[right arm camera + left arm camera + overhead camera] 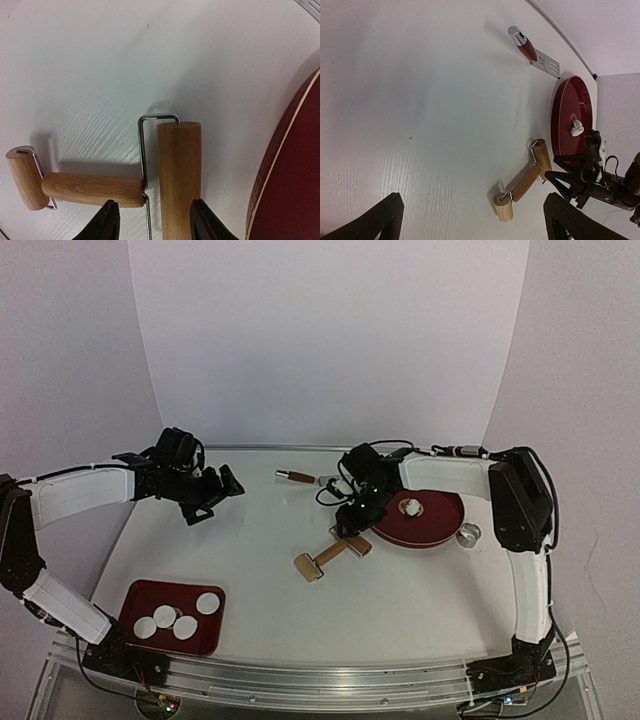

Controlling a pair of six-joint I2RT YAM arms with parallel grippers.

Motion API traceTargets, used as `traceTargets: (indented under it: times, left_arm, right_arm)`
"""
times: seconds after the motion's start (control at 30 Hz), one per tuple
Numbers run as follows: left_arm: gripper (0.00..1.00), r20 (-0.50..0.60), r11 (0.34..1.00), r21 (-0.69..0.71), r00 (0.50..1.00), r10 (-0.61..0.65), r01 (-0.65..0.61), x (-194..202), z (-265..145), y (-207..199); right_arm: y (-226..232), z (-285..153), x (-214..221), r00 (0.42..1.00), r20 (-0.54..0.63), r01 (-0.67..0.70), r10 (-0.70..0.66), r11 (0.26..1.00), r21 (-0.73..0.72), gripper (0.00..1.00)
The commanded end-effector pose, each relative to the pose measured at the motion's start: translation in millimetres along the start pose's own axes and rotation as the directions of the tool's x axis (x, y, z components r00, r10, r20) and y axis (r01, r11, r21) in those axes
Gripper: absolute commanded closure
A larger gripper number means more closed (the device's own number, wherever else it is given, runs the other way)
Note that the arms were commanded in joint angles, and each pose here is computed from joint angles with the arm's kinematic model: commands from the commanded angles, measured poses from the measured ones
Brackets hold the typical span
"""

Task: Roll out the dumpling wrappers from the dough

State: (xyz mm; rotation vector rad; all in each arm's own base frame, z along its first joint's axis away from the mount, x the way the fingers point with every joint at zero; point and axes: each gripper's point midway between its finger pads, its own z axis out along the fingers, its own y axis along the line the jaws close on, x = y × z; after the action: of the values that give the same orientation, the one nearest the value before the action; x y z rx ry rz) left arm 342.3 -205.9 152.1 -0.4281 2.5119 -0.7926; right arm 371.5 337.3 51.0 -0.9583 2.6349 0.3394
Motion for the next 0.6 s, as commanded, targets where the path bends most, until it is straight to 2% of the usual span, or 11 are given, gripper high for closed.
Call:
traceTargets:
  times: [0.0,0.17,0.3,0.4,0.57]
  left_arm:
    - [0.01,-0.026,0.978,0.18,0.993,0.113,-0.106,1.6,8.1,-40.6]
    - [0.01,-0.085,0.94,0.28,0.971,0.224,-0.193,16.3,46.1,-77.0]
    - [0.04,-0.147,0.893,0.365,0.931,0.335,-0.264,40.0,88.4,-117.4]
    - [0.06,-0.191,0.862,0.411,0.896,0.4,-0.297,59.2,113.5,-137.2]
    - [0.08,-0.278,0.853,0.442,0.862,0.425,-0.278,91.5,143.2,-140.9]
  right_arm:
    - [-6.8,-18.0,1.3,0.997,0.012,-0.08,0.079,0.994,0.076,0.52]
    - [-4.3,-34.0,15.5,0.992,0.01,-0.129,0.129,0.988,0.078,0.51]
    - [0.0,-35.5,35.6,0.983,-0.022,-0.181,0.182,0.982,0.056,0.51]
    - [-8.5,-44.2,43.6,0.98,-0.013,-0.199,0.2,0.976,0.09,0.52]
    - [-28.6,-57.4,66.4,0.961,0.001,-0.275,0.277,0.954,0.122,0.52]
